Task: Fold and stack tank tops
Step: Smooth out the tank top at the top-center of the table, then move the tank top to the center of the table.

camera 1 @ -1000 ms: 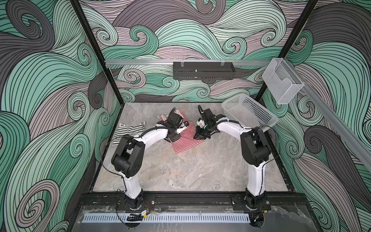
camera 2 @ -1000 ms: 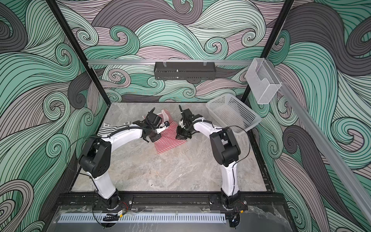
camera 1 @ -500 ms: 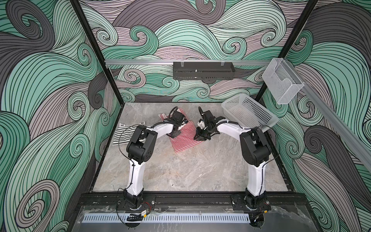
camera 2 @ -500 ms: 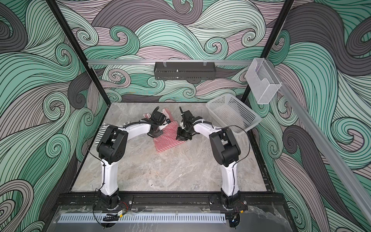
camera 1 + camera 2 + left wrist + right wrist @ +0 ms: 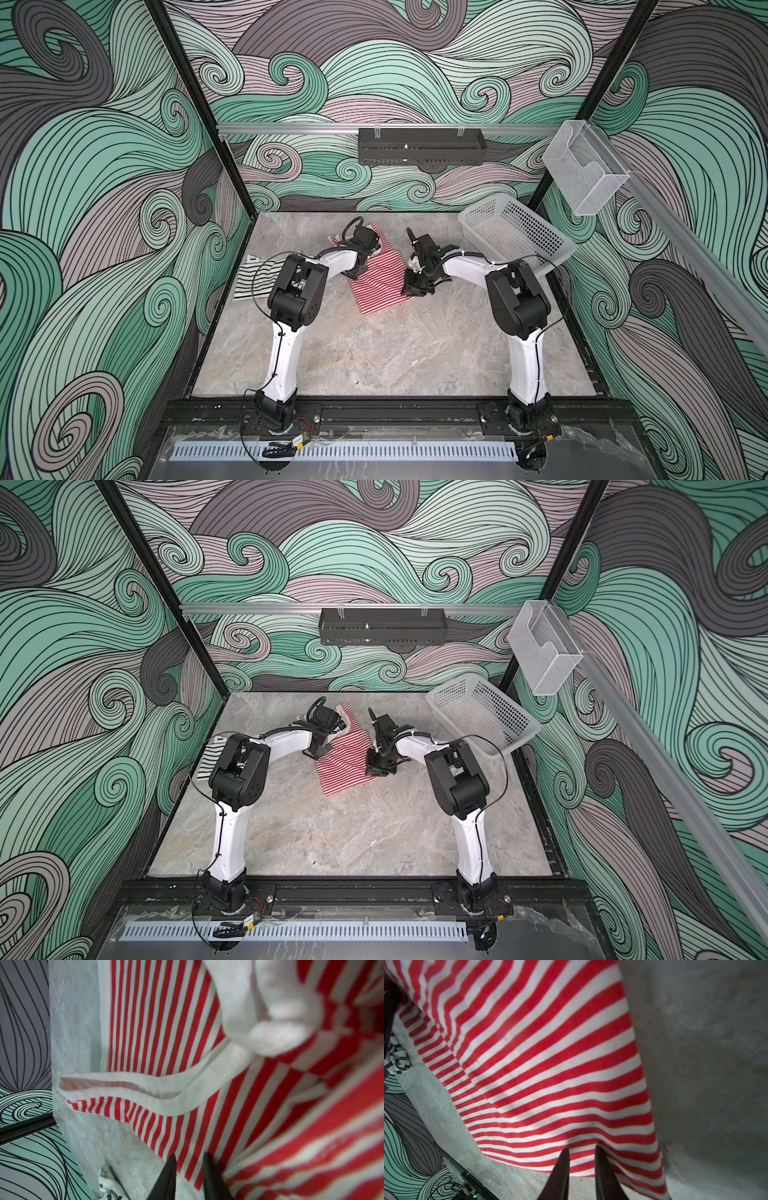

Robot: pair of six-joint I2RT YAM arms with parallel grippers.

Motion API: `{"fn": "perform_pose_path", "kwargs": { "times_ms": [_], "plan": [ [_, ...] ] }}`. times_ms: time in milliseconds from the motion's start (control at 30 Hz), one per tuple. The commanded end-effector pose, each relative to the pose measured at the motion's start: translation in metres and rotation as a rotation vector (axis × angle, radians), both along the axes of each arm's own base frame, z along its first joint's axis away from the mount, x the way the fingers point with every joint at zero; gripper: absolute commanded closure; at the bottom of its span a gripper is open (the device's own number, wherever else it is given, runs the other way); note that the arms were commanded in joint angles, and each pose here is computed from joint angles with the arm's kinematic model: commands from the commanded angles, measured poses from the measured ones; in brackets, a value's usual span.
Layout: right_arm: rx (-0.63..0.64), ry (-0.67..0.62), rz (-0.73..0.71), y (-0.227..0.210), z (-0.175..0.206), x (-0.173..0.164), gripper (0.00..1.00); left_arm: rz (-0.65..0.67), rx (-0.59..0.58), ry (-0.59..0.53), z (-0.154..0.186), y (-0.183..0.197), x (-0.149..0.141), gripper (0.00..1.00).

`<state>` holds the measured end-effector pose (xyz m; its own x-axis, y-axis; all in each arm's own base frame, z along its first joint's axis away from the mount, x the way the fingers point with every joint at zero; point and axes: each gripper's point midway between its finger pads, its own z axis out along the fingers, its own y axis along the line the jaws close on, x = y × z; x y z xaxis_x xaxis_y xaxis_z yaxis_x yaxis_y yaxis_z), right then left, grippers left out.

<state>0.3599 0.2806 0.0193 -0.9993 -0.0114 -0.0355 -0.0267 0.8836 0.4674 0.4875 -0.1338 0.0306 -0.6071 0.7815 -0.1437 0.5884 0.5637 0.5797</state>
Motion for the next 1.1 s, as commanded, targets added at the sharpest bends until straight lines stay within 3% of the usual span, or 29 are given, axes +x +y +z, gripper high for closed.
{"fn": "perform_pose_path", "kwargs": {
  "times_ms": [0, 100, 200, 467, 533, 600, 700, 933, 1067],
  "plan": [
    [-0.054, 0.02, 0.009, 0.001, -0.009, -0.013, 0.76, 0.01, -0.063, -0.054, 0.039, 0.001, -0.01, 0.72],
    [-0.085, 0.028, 0.035, 0.005, -0.009, -0.028, 0.76, -0.026, -0.129, -0.083, 0.064, -0.005, -0.029, 0.72],
    [-0.122, 0.032, 0.048, 0.004, -0.009, -0.048, 0.75, -0.098, -0.179, -0.044, 0.072, -0.013, -0.061, 0.71],
    [-0.118, 0.068, 0.043, 0.004, -0.005, -0.111, 0.74, -0.38, -0.168, 0.103, 0.045, -0.04, -0.17, 0.7],
    [-0.076, 0.058, 0.049, 0.008, 0.008, -0.121, 0.7, -0.424, -0.166, 0.152, 0.036, -0.044, -0.196, 0.69],
    [-0.044, 0.028, 0.039, 0.007, 0.025, -0.123, 0.6, -0.449, -0.169, 0.199, 0.031, -0.047, -0.215, 0.69],
    [-0.025, -0.024, 0.007, -0.001, 0.048, -0.123, 0.45, -0.452, -0.187, 0.238, 0.029, -0.049, -0.229, 0.68],
    [-0.068, 0.024, -0.064, -0.028, 0.031, -0.135, 0.44, -0.465, -0.21, 0.281, 0.026, -0.054, -0.243, 0.63],
    [-0.017, 0.051, -0.114, -0.032, 0.018, -0.129, 0.43, -0.462, -0.225, 0.281, 0.023, -0.059, -0.244, 0.58]
  ]
}}
